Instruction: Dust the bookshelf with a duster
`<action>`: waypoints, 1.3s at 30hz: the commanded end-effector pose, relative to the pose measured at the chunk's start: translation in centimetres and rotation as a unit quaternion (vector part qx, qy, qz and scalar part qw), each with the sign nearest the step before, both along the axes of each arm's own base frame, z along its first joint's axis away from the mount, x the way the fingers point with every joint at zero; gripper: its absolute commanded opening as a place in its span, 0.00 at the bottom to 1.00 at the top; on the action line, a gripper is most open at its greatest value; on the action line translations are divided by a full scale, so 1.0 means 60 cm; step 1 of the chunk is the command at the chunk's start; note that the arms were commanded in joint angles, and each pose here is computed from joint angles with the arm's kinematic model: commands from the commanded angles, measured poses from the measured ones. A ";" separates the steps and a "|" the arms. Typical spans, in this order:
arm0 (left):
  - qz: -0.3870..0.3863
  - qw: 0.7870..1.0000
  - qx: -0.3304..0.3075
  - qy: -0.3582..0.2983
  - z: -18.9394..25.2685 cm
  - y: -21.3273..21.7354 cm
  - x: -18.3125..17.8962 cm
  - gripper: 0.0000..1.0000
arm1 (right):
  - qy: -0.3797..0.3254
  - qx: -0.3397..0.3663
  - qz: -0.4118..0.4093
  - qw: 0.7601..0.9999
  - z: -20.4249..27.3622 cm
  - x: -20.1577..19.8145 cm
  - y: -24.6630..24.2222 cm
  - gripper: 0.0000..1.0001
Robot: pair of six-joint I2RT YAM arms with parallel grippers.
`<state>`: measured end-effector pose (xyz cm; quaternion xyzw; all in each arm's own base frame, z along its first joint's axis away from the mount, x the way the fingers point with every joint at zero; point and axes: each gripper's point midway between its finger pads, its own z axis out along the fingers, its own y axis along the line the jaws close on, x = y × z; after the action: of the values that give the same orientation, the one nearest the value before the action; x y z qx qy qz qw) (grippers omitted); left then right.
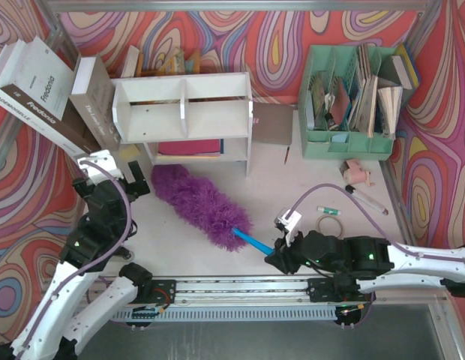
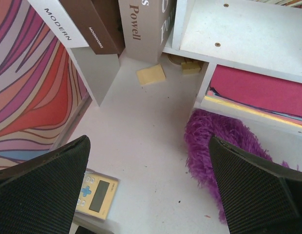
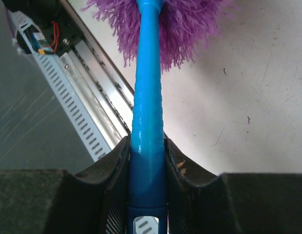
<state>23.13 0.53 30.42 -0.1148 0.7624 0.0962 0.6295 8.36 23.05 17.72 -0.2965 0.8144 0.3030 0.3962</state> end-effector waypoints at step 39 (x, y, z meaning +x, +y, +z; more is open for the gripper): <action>-0.247 0.940 -0.234 0.001 0.092 -0.187 -0.021 0.99 | -0.282 0.295 -0.156 0.899 0.346 0.128 0.025 0.00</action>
<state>22.79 -7.46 35.63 -0.0932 0.7627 -0.1584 0.6201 14.50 25.76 32.33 -0.2116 0.6394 0.3422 0.6552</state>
